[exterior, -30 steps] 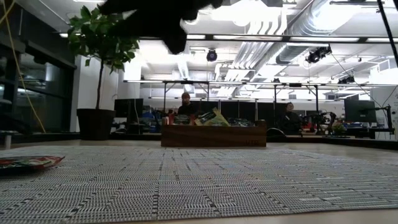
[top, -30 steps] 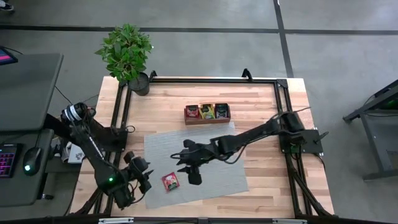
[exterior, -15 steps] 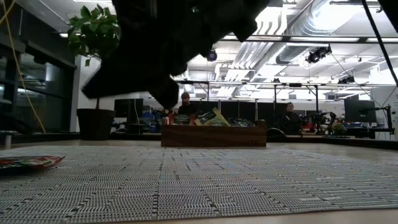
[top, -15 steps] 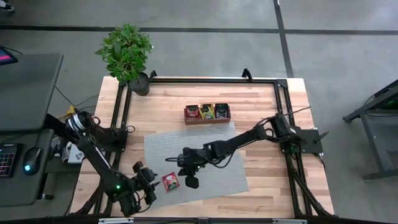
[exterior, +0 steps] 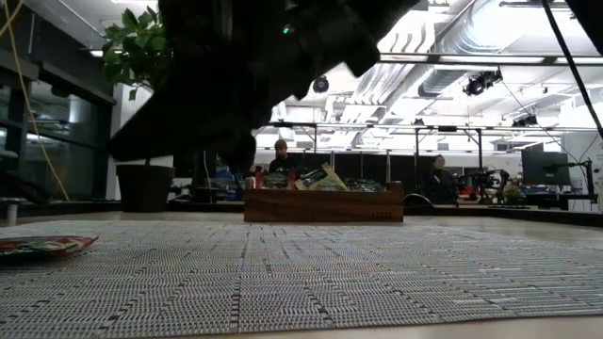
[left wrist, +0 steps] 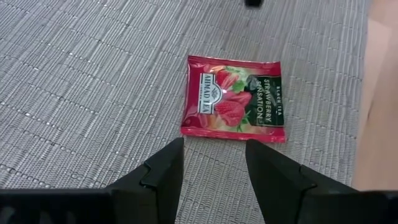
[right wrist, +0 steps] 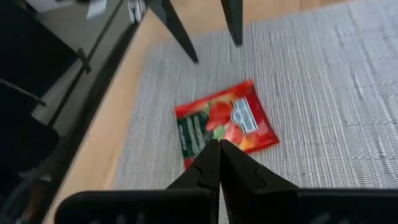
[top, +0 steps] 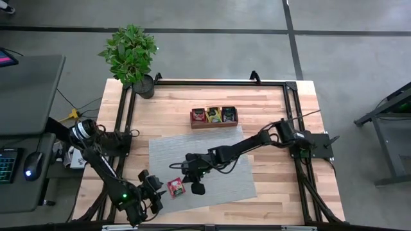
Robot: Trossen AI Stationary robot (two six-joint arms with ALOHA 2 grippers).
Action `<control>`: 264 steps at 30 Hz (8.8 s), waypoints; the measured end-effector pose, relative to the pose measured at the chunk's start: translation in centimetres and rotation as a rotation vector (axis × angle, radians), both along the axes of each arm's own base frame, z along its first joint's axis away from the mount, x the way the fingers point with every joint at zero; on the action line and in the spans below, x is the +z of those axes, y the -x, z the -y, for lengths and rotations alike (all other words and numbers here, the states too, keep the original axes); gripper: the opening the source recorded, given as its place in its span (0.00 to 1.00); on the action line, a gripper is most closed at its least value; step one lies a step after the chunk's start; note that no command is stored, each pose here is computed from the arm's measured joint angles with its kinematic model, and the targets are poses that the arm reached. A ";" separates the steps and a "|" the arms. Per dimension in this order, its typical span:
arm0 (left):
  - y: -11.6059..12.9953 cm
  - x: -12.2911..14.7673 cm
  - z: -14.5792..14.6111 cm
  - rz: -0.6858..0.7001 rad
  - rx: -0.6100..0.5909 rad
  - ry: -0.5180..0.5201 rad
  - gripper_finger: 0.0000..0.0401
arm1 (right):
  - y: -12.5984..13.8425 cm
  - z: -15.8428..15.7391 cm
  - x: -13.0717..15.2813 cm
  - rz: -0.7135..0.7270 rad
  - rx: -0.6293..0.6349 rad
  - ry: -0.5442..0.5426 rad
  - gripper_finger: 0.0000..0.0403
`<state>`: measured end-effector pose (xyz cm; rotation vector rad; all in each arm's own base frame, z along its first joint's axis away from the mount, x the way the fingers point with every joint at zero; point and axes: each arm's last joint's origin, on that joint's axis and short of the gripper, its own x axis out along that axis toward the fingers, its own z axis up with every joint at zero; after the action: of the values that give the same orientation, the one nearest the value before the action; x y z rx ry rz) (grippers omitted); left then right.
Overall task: Pick & Place Tea
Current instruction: Put the red tea bag into the left section of the wooden organizer
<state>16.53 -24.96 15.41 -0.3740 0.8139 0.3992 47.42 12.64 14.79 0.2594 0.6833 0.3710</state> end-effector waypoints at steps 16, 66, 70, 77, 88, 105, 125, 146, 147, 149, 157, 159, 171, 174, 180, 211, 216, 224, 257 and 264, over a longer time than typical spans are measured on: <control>0.1 -0.1 0.1 -0.046 -0.007 0.028 0.42 | -2.9 1.3 -2.5 -0.074 0.003 0.041 0.00; 0.1 -0.1 0.1 -0.044 -0.005 0.033 0.42 | -3.0 0.5 -4.1 -0.040 0.049 0.040 0.00; 0.1 -0.1 0.1 -0.044 -0.007 0.032 0.42 | -2.8 0.5 -4.5 -0.068 0.032 0.057 0.00; 0.1 0.0 0.1 -0.035 0.009 0.041 0.42 | -2.6 0.6 -5.0 -0.125 0.006 0.053 0.00; -2.3 0.2 -0.7 0.046 0.180 0.185 0.42 | -2.6 0.6 -5.4 -0.136 -0.010 0.054 0.00; -2.8 -0.1 -1.6 -0.064 0.249 0.233 0.42 | -2.2 -0.6 -5.6 -0.134 0.002 0.079 0.00; -4.2 -2.5 -0.8 -0.042 0.243 0.246 0.42 | -2.2 -0.9 -5.6 -0.137 0.017 0.060 0.00; -3.9 -2.1 -0.6 -0.056 0.189 0.234 0.01 | -2.2 -1.0 -5.6 -0.131 0.015 0.061 0.00; -3.7 -1.8 -0.6 -0.062 0.185 0.233 0.01 | -2.2 -0.9 -5.6 -0.127 0.013 0.062 0.00; -3.2 -1.2 -0.9 -0.076 0.181 0.216 0.00 | -2.3 -0.9 -5.6 -0.124 0.008 0.065 0.00; -1.1 2.3 -2.7 -0.117 0.162 0.157 0.00 | -2.2 -0.8 -5.6 -0.132 0.009 0.065 0.00; -0.8 2.9 -3.2 -0.124 0.160 0.147 0.00 | -2.3 -0.7 -5.7 -0.135 0.009 0.062 0.00; 0.0 4.9 -4.5 -0.104 0.156 0.119 0.00 | -1.9 -0.5 -5.9 -0.183 0.010 0.077 0.00; 0.2 5.4 -4.9 -0.085 0.158 0.099 0.00 | -1.8 -0.5 -5.9 -0.203 0.011 0.078 0.00; 0.8 6.8 -6.0 -0.020 0.150 0.044 0.00 | -1.6 -0.5 -4.4 -0.188 0.002 0.091 0.00; 2.3 14.0 -11.3 0.743 0.303 -0.450 0.00 | 6.3 2.9 23.4 0.498 -0.358 0.322 0.00; 2.0 14.4 -12.1 0.740 0.345 -0.453 0.00 | 6.2 3.2 24.2 0.572 -0.383 0.295 0.00; 2.8 17.8 -14.3 0.724 0.385 -0.473 0.00 | 6.0 3.6 24.7 0.607 -0.412 0.248 0.00; 4.5 26.3 -16.0 0.720 0.374 -0.488 0.00 | 1.3 13.6 22.5 0.782 -0.364 -0.109 0.49; 4.5 26.4 -16.0 0.731 0.384 -0.469 0.00 | 1.3 15.2 22.5 0.800 -0.374 -0.091 0.49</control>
<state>12.08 -9.00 41.84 -0.2059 -0.0811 0.7351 46.10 -2.58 37.34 0.2909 -0.1724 0.1216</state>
